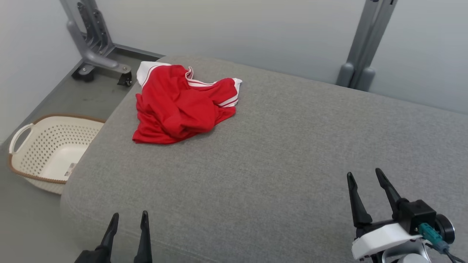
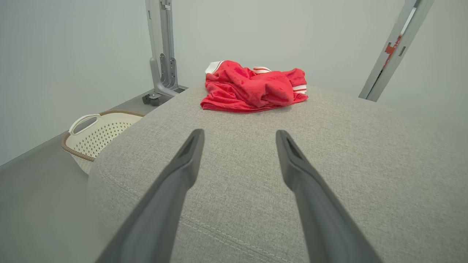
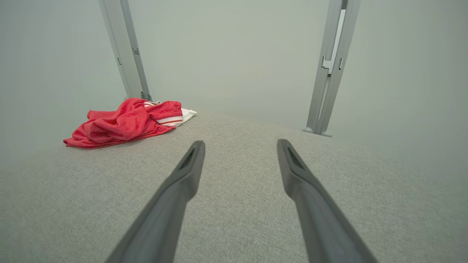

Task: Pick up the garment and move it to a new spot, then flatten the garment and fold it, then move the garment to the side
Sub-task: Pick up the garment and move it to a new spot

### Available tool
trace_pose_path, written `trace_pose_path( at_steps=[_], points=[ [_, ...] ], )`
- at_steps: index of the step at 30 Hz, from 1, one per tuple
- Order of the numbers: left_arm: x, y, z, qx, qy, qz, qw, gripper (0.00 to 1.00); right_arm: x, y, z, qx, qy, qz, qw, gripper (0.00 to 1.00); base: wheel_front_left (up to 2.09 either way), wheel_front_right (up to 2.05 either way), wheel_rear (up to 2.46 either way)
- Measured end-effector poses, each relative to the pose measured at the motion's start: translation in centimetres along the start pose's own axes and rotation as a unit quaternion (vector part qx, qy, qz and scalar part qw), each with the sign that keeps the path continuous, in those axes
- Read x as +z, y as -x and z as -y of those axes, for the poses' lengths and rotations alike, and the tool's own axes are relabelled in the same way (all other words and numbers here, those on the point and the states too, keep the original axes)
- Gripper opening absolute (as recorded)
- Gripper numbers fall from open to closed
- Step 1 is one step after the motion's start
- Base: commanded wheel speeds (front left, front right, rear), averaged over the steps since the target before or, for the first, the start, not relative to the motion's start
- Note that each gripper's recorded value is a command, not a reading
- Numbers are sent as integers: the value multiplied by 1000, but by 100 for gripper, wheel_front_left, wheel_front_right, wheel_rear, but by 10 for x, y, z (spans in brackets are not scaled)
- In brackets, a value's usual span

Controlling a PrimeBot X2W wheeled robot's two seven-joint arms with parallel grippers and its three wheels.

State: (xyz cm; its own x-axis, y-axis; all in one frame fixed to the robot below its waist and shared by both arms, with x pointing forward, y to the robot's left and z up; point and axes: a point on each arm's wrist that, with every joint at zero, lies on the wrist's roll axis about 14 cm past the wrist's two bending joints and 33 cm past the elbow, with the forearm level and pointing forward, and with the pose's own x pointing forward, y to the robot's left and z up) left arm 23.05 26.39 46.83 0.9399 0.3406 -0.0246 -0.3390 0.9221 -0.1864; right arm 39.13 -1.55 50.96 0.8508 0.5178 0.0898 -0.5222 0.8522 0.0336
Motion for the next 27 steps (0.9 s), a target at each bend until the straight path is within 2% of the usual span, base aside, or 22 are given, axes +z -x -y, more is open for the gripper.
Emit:
trace_pose_path(
  at_steps=[3, 9, 14, 17, 21, 27],
  points=[
    [10, -12, 5, -5, 11, 13, 1000, 100, 0, -13, -2, 16, 8, 4, 1000, 100, 0, 0, 0],
    [19, -69, 44, -64, 30, 12, 997, 100, 5, -47, 12, 42, 42, 24, 998, 100, 0, 0, 0],
    [24, -140, 71, -111, -14, -25, 993, 100, 0, -76, 26, 52, 51, 35, 997, 100, 0, 0, 0],
    [11, -181, 76, -118, -41, -72, 990, 100, -20, -86, 36, 50, 37, 24, 998, 100, 0, 0, 0],
    [-9, -222, 81, -117, -46, -109, 986, 100, -52, -89, 52, 37, 20, -3, 999, 100, 0, 0, 0],
    [-88, -245, 78, -107, -65, -221, 967, 100, -95, -80, 80, -2, -4, -45, 999, 100, 0, 0, 0]
  ],
)
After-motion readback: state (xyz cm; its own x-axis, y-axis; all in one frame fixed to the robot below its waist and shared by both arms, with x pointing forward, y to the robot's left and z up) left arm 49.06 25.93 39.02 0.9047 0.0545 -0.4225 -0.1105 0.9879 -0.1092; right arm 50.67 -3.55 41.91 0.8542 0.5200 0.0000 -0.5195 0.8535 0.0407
